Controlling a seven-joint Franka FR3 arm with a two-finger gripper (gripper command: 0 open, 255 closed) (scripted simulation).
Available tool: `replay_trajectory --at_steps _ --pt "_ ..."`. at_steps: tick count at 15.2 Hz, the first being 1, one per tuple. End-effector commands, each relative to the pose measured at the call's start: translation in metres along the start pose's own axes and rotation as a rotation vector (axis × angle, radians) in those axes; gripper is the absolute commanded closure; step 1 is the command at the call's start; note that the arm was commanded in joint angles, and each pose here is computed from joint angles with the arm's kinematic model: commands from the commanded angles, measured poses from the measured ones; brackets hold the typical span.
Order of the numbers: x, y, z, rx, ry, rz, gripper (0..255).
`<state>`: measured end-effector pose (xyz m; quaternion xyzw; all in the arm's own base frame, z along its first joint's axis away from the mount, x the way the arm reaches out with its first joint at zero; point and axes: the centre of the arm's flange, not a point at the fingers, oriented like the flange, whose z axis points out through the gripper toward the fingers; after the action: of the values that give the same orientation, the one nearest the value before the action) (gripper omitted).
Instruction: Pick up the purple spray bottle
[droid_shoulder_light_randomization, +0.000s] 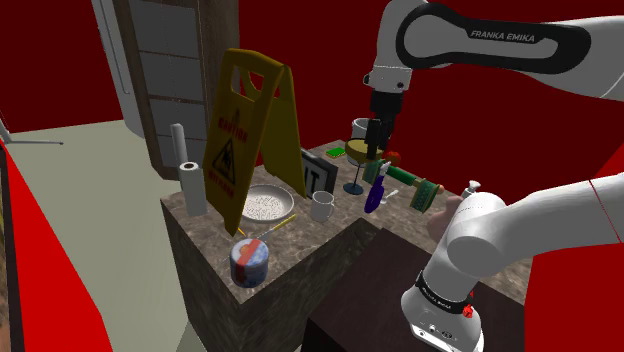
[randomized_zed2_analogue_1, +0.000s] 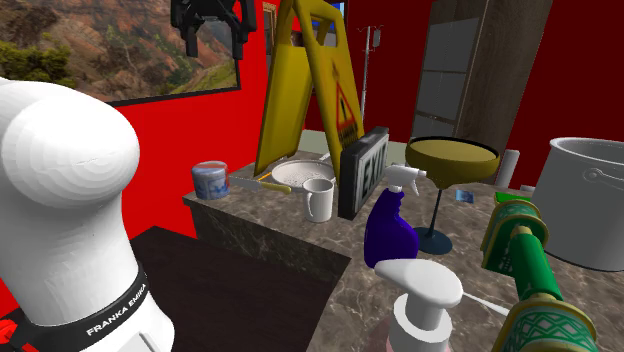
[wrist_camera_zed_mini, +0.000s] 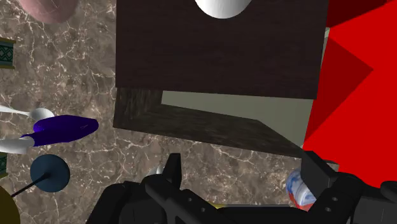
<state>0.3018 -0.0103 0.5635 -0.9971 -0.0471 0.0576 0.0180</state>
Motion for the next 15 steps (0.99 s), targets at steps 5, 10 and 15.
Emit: replay_trajectory --at_steps 5,10,15 --pt "-0.017 0.037 0.027 -0.045 0.027 -0.135 0" --pt "-0.029 0.088 0.059 -0.102 0.061 -0.303 0" --pt "-0.032 0.141 0.088 -0.158 0.094 -0.471 0"
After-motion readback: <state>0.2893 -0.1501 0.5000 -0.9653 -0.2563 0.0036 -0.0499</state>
